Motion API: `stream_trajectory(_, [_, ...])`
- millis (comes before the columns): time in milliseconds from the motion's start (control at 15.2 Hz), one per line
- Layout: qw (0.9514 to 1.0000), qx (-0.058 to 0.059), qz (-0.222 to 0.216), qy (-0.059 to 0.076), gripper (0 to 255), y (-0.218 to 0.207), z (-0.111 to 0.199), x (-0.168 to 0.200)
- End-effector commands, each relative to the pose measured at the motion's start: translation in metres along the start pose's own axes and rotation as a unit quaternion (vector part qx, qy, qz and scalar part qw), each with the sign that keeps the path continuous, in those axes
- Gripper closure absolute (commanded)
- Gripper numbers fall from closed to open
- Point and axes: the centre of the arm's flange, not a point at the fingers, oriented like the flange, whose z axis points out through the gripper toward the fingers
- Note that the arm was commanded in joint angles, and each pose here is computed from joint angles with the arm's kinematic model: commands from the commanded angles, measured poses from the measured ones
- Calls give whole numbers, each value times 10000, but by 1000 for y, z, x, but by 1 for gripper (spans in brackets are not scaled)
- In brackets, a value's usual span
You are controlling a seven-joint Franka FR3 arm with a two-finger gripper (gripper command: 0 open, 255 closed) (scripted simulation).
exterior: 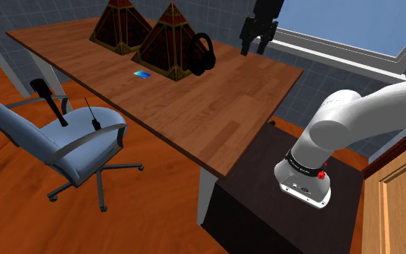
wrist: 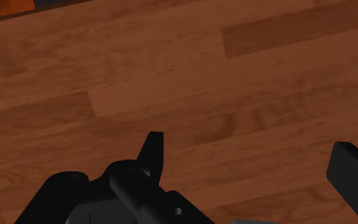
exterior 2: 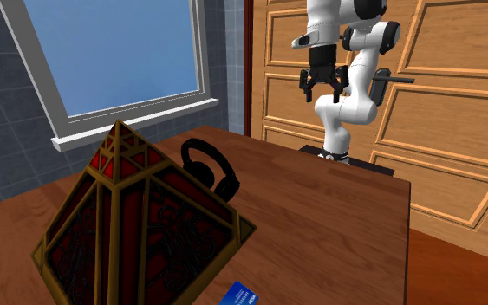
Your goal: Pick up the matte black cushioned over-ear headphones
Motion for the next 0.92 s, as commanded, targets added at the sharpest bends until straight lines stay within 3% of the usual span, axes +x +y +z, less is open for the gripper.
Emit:
stream_trajectory(0, [10000, 0, 0, 0, 0, 0, 0, 0])
stream_trajectory(396, [9982, 2, -16, 606, 0, 36, 34, 43])
stream_trajectory(858, [9914, 4, -36, 1310, 0, 78, 67, 99])
